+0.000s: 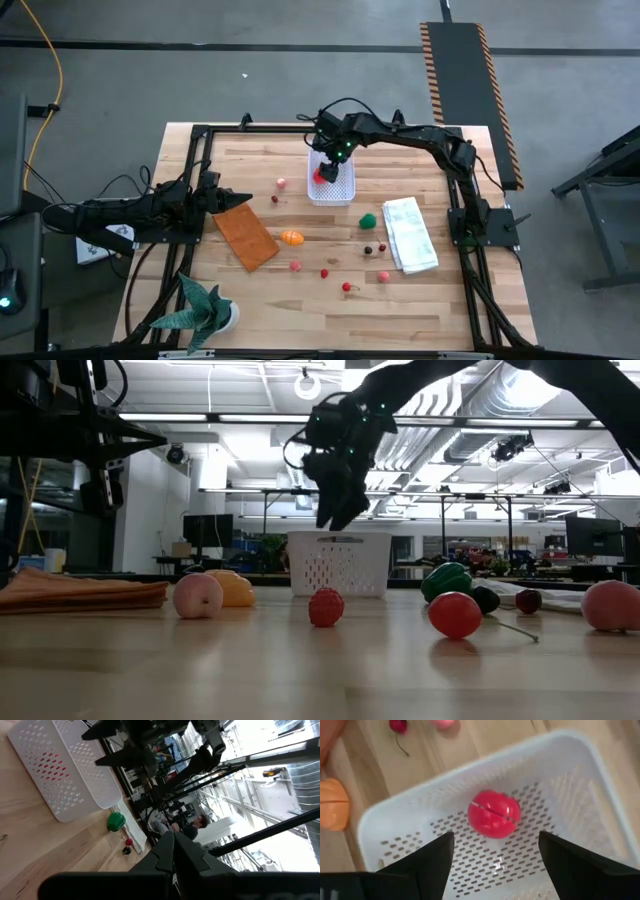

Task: Pick and placing Produce into tupperware
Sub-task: Put the bell pepper into the white bin

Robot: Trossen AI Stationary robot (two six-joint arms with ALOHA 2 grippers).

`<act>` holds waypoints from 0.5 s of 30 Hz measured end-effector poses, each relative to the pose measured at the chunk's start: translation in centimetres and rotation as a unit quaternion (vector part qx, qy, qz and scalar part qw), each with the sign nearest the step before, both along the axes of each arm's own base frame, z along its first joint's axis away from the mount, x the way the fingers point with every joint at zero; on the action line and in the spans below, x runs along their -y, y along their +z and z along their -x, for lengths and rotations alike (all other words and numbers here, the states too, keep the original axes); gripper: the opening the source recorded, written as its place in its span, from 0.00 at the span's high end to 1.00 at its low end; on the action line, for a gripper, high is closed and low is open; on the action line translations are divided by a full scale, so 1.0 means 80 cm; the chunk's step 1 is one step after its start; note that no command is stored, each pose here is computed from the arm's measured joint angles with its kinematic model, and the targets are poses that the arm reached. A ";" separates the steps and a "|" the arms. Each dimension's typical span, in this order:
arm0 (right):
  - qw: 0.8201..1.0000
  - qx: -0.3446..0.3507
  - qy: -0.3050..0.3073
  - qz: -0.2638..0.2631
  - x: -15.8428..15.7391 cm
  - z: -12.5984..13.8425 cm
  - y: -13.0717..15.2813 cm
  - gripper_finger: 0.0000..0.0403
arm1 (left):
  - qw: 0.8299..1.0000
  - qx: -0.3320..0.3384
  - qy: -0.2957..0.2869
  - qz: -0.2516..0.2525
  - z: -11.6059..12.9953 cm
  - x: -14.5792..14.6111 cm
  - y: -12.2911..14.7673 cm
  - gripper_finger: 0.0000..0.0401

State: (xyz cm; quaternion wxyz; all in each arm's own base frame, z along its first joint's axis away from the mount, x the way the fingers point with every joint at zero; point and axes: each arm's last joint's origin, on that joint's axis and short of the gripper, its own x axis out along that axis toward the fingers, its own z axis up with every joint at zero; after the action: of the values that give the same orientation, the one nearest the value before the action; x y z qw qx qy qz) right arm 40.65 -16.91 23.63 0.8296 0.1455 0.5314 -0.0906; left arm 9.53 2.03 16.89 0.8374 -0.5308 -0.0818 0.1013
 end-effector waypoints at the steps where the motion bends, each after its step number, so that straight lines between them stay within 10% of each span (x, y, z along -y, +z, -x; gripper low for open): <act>1: 1.000 0.001 0.000 0.001 0.000 0.000 0.004 0.30 | 1.000 0.000 0.000 0.000 0.000 0.000 0.000 1.00; 15: 1.000 0.008 0.019 0.012 -0.002 0.004 0.076 0.30 | 1.000 -0.001 -0.010 0.000 0.000 0.001 0.000 1.00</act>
State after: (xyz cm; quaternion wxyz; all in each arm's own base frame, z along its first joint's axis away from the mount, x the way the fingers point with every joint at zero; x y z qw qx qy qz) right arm 40.30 -16.76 29.69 0.8370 0.1263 0.5264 -0.0803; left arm 9.54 1.98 16.87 0.8385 -0.5314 -0.0759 0.0938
